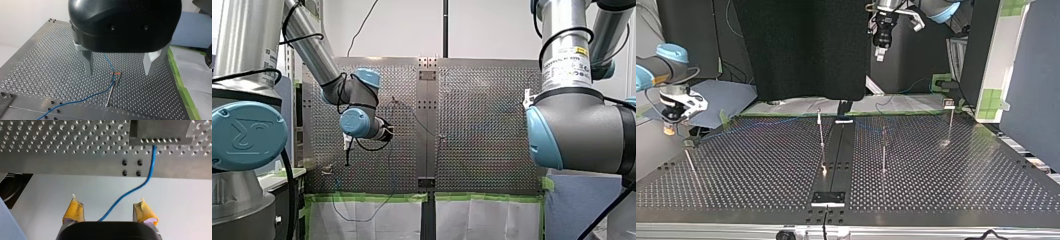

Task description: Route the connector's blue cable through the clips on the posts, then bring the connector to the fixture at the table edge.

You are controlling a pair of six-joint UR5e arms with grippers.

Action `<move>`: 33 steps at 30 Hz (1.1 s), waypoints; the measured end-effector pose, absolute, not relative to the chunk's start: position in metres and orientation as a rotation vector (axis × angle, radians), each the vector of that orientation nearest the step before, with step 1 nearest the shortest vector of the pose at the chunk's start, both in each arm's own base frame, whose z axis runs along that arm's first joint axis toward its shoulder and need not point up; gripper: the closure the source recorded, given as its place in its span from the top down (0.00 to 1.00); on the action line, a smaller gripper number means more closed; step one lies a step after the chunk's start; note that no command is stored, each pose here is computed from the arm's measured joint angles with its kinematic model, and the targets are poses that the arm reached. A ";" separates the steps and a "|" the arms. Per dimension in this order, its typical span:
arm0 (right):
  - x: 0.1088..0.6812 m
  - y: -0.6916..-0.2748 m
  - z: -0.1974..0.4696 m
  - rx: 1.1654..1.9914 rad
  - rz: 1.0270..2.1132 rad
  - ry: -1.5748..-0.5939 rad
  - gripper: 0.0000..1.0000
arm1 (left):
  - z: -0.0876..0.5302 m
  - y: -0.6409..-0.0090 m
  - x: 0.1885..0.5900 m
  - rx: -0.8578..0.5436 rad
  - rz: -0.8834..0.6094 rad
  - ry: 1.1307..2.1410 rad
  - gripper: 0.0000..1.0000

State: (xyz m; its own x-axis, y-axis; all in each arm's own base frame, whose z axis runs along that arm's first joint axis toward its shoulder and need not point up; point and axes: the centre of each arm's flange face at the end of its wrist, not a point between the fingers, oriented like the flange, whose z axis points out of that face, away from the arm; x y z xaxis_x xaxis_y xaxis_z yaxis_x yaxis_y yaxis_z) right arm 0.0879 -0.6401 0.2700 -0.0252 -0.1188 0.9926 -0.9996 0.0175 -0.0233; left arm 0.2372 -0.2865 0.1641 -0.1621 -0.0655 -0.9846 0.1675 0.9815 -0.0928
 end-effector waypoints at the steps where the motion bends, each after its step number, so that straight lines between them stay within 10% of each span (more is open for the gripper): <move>1: 0.088 -0.638 0.272 1.263 1.154 -1.320 1.00 | 0.164 -0.287 0.237 0.077 -0.205 1.722 1.00; 33: 0.211 -0.555 0.279 1.206 1.162 -1.188 1.00 | 0.165 -0.286 0.239 0.046 -0.219 1.717 1.00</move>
